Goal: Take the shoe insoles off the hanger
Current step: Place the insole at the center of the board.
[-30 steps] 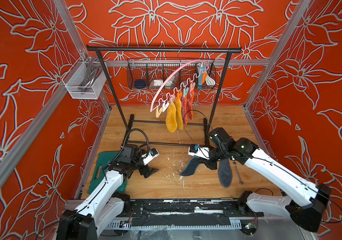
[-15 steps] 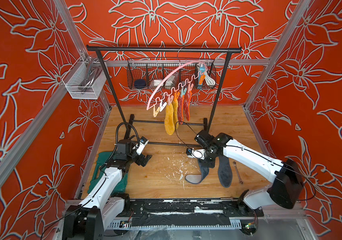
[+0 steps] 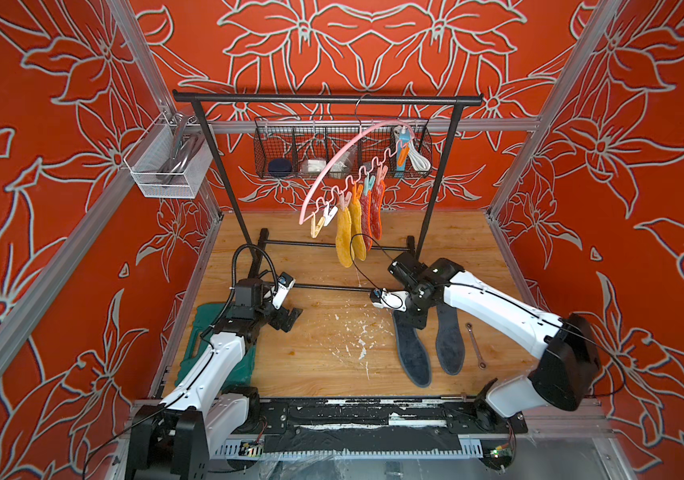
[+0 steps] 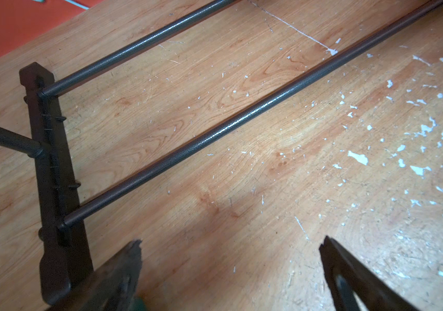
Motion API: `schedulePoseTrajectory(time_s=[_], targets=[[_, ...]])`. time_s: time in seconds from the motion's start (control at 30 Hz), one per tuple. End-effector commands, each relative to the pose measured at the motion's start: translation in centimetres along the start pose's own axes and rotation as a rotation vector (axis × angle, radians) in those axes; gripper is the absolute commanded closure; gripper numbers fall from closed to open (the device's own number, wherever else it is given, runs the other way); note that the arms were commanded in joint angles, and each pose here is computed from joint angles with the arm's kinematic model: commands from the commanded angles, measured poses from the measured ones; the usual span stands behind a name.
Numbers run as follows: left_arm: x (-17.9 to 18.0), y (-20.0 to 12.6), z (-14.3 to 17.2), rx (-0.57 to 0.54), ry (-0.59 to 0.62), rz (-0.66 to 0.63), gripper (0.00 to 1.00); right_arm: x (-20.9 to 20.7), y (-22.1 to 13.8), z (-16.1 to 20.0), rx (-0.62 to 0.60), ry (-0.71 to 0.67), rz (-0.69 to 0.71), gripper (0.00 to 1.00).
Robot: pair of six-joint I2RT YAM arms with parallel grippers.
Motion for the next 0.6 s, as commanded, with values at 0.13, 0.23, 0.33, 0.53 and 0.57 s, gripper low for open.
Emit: schedulePoseTrajectory(time_s=[0.13,0.23,0.33,0.53,0.57], targets=[[-0.2,-0.7,-0.5,-0.046,0.041,-0.002,0.02,4.4,-6.2,-1.5,-0.263,-0.076,-0.057,1.00],[0.1,-0.7,-0.5,-0.049,0.041,-0.017,0.02,4.2,-4.6,-0.2,-0.165,-0.068,-0.072,1.00],[0.0,-0.8,-0.4,-0.050,0.040,-0.015,0.02,2.6,-1.8,1.5,0.005,-0.036,-0.051,1.00],[-0.1,-0.8,-0.3,-0.048,0.041,-0.011,0.02,-2.2,2.9,2.8,0.183,0.004,0.098,1.00],[-0.1,-0.8,-0.3,-0.048,0.040,-0.010,0.02,-3.1,3.5,2.8,0.185,0.005,0.130,1.00]])
Point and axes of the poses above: each gripper's point midway between its finger pads, its own y axis out along the fingers, its own x axis along the line the jaws close on, z = x × y, the point moved 1 cm from there along -y, back along the fingers, and after that the axes turned 9 degrees about -y, right-handed, at the moved point
